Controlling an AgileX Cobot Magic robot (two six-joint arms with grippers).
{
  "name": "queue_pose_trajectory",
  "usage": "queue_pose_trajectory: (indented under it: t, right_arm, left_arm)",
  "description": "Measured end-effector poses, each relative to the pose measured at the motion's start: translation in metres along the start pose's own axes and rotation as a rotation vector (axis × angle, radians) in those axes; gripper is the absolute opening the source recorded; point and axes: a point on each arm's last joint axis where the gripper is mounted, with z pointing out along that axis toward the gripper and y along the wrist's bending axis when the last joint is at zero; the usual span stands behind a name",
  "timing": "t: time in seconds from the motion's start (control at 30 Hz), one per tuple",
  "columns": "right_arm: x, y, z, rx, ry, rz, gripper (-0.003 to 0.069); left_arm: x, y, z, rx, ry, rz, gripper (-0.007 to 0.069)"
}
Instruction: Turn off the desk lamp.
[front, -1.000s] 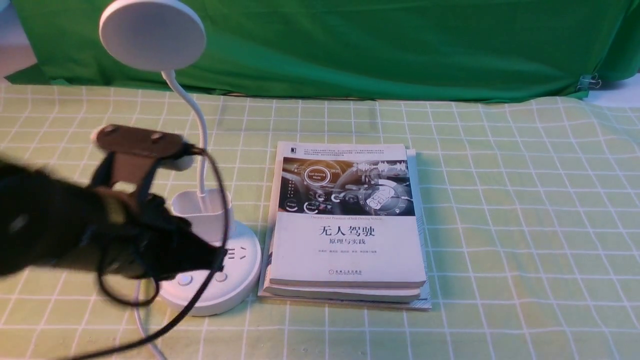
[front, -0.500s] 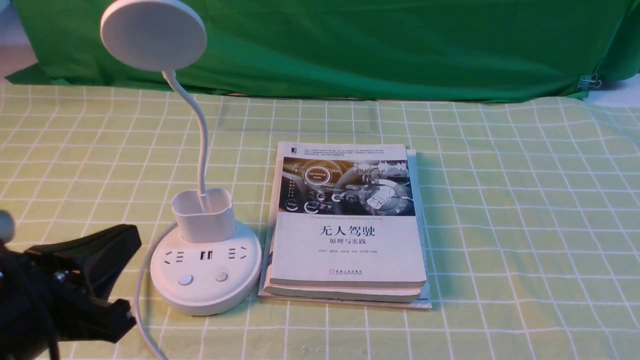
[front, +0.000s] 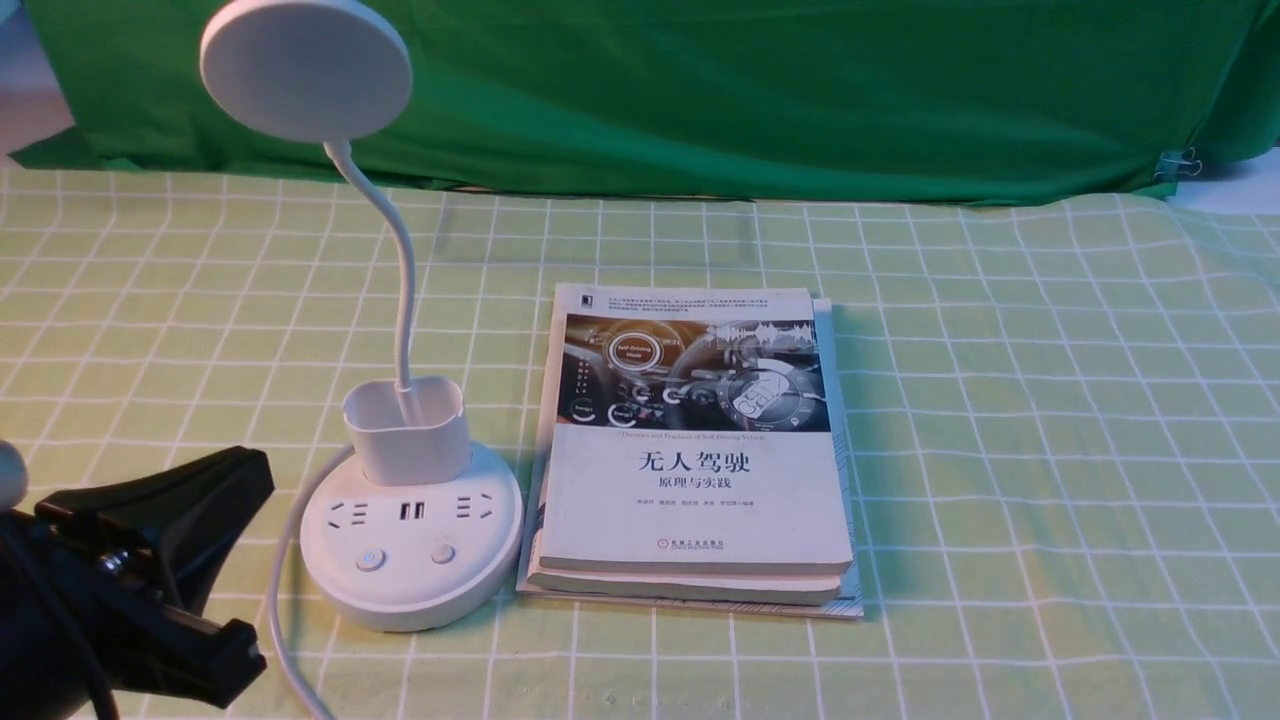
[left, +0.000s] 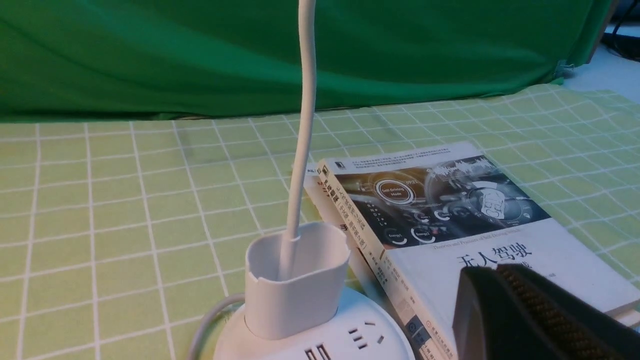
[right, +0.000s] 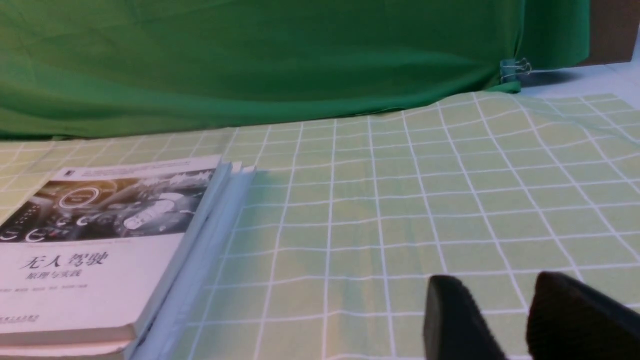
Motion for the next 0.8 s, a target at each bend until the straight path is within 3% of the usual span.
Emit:
queue_pose_trajectory:
  t: [0.2, 0.37, 0.53, 0.8]
  right_arm:
    - [0.000, 0.000, 0.000, 0.000, 0.001, -0.001, 0.0239]
    - [0.000, 0.000, 0.000, 0.000, 0.000, 0.000, 0.0239]
    - [0.000, 0.000, 0.000, 0.000, 0.000, 0.002, 0.0239]
    - [0.000, 0.000, 0.000, 0.000, 0.000, 0.000, 0.0239]
  left_arm:
    - [-0.005, 0.001, -0.007, -0.009, -0.054, 0.056, 0.0001]
    - [-0.008, 0.013, -0.029, -0.133, -0.180, 0.065, 0.0001]
    - [0.013, 0.023, -0.050, -0.277, -0.258, 0.056, 0.0001]
    - [0.047, 0.026, -0.060, -0.372, -0.296, 0.046, 0.0001]
